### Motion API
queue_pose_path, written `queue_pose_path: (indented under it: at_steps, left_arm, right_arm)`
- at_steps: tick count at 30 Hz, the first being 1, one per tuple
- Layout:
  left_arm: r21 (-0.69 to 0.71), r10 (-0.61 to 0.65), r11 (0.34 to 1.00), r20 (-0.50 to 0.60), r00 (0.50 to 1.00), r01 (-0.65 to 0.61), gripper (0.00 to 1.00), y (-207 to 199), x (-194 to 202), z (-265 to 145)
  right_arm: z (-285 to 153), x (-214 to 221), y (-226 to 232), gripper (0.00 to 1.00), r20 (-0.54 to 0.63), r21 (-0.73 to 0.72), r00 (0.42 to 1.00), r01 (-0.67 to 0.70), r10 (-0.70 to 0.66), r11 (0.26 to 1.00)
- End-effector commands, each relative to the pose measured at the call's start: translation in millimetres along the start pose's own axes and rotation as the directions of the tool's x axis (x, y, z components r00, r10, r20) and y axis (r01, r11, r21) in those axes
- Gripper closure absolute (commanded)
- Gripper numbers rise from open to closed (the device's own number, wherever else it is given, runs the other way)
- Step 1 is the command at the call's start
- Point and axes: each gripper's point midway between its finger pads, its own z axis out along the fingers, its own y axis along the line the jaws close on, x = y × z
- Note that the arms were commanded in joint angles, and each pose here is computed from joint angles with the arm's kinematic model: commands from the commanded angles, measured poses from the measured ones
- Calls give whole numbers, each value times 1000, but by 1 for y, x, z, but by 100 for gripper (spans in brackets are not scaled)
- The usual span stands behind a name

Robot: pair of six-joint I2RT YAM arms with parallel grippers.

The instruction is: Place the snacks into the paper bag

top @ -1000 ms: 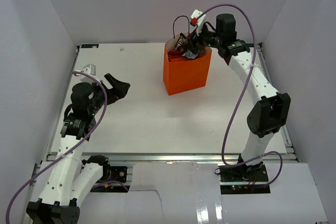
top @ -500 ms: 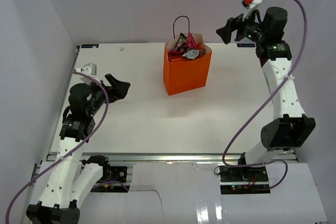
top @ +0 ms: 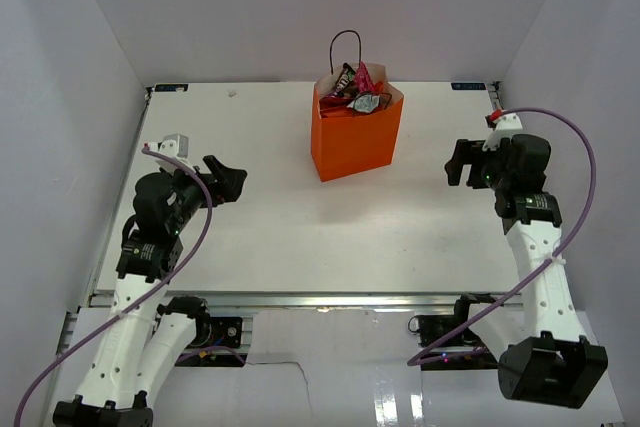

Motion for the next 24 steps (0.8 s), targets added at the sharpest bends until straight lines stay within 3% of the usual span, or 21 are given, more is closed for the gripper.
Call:
queue_pose_path:
  at_steps: [1, 14, 24]
  left_arm:
    - [-1, 19, 1000, -1, 1000, -19, 2, 2, 2, 2]
    - [33, 9, 999, 2, 1000, -9, 2, -5, 2, -3]
    - [31, 0, 1000, 1, 1000, 0, 2, -5, 4, -8]
  right_arm:
    - [-16, 3, -17, 10, 31, 127, 999, -39, 36, 991]
    - [-42, -5, -45, 10, 88, 316, 996, -42, 15, 948]
    - [-42, -9, -39, 10, 106, 284, 994, -47, 17, 958]
